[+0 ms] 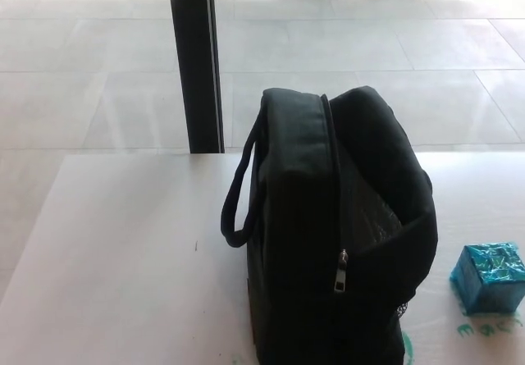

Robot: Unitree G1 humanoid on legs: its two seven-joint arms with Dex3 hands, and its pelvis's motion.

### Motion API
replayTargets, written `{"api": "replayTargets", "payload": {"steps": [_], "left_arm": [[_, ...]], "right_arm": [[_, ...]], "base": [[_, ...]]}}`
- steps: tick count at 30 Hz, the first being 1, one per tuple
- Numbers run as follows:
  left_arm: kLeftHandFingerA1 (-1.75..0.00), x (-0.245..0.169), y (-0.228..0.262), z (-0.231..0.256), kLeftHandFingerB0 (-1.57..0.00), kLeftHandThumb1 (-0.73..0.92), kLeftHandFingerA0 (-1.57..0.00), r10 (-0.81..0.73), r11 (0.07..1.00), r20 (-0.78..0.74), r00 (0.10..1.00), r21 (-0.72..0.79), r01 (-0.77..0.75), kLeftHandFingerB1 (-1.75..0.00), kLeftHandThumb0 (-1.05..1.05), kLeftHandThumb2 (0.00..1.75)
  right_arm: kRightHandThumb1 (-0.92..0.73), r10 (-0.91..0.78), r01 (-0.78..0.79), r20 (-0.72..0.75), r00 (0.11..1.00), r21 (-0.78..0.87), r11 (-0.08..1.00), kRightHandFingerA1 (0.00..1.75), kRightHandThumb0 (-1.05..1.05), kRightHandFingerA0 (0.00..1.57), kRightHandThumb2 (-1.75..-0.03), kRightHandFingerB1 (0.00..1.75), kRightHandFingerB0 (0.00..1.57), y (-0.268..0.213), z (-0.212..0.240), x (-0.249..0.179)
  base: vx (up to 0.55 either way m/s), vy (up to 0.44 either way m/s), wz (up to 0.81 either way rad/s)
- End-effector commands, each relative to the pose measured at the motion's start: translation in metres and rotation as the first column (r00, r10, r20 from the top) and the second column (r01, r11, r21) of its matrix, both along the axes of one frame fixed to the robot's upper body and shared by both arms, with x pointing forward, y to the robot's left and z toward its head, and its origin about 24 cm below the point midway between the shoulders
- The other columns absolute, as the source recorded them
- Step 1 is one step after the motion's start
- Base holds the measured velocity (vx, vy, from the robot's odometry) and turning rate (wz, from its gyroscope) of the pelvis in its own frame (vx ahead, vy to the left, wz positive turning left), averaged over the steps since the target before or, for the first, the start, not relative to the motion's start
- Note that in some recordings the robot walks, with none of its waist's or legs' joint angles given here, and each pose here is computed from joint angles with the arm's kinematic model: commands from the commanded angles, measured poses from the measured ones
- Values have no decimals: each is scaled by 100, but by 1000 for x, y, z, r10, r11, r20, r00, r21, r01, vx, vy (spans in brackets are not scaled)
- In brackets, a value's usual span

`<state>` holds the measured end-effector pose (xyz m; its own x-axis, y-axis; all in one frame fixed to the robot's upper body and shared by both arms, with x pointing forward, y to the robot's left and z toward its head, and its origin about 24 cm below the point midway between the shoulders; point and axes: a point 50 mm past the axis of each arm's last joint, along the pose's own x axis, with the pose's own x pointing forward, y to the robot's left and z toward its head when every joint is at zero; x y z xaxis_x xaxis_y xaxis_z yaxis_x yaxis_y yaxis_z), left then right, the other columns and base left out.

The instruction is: The robot uses its right hand to pick up the cube kept on the middle of the desk and put it inside the bag next to it

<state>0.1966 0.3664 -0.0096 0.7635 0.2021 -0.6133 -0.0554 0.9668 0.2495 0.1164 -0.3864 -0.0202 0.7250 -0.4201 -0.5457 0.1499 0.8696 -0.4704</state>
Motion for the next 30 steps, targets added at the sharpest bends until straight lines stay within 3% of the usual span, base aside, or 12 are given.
{"api": "replayTargets", "payload": {"steps": [1, 3, 4, 8, 9, 11, 14, 15, 16, 26, 27, 30], "left_arm": [[-58, 1, 6, 14, -46, 55, -51, -27, 986, -3, 1000, -166, 26, -49, -67, 56], [-66, 3, 4, 13, -36, 42, -51, -30, 985, -6, 1000, -171, 28, -55, -69, 88], [-66, 2, 4, 13, -35, 42, -52, -29, 985, -8, 1000, -170, 27, -54, -70, 87], [-66, 2, 4, 12, -37, 41, -52, -28, 984, -10, 1000, -174, 26, -55, -66, 87], [-57, 2, 4, 12, -47, 53, -51, -25, 983, -14, 1000, -182, 22, -50, -66, 56], [-66, 1, 4, 12, -36, 41, -51, -32, 984, -19, 999, -177, 28, -55, -66, 87], [-66, 0, 3, 13, -37, 42, -50, -31, 983, -21, 999, -181, 27, -55, -69, 87], [-58, 0, 3, 13, -46, 53, -49, -30, 982, -20, 999, -185, 26, -50, -66, 58], [-66, 0, 3, 13, -39, 42, -50, -34, 983, -19, 999, -183, 30, -56, -68, 87], [-67, 2, 2, 14, -37, 42, -52, -38, 982, -18, 999, -183, 34, -55, -70, 86], [-67, 2, 2, 14, -37, 40, -52, -31, 982, -16, 999, -189, 28, -56, -67, 86], [-67, 2, 2, 13, -37, 41, -52, -30, 981, -19, 999, -190, 26, -56, -67, 86]], "right_arm": [[-65, -35, 23, 107, 994, 112, 993, 51, -52, 30, -61, 33, 32, -9, 23, 4], [-65, -85, 71, 143, 986, 102, 992, 48, -53, 29, -61, 31, 29, -13, 35, 7], [-49, -120, 101, 208, 971, 99, 990, 55, -61, 23, -83, 43, 19, -17, 52, 14], [-50, -183, 149, 327, 927, 128, 981, 53, -55, 20, -81, 42, 16, -23, 82, 23], [-50, -190, 154, 373, 908, 125, 980, 59, -57, 26, -82, 44, 17, -25, 95, 26], [-50, -206, 174, 390, 897, 116, 978, 57, -57, 23, -82, 43, 17, -27, 105, 29], [-66, -247, 199, 427, 870, 153, 968, 52, -48, 20, -60, 30, 21, -32, 112, 34], [-51, -257, 203, 441, 860, 166, 965, 58, -54, 18, -81, 43, 14, -33, 116, 36], [-50, -275, 221, 462, 843, 169, 961, 58, -56, 22, -81, 42, 17, -34, 122, 39], [-66, -217, 98, 634, 742, 218, 971, 43, -49, 15, -60, 27, 17, -8, 171, 98], [-55, -126, 40, 605, 787, 153, 987, 53, -31, 3, -104, 49, 0, 4, 174, 111], [-52, -85, 4, 585, 806, 138, 990, 53, -32, 3, -102, 49, 0, 13, 174, 120]], "base": [[0, 0, 0], [0, 0, 0], [0, 0, 0], [0, 0, 0], [0, 0, 0], [0, 0, 0], [0, 0, 0], [0, 0, 0], [0, 0, 0], [0, 0, 0], [0, 0, 0], [0, 0, 0]]}}
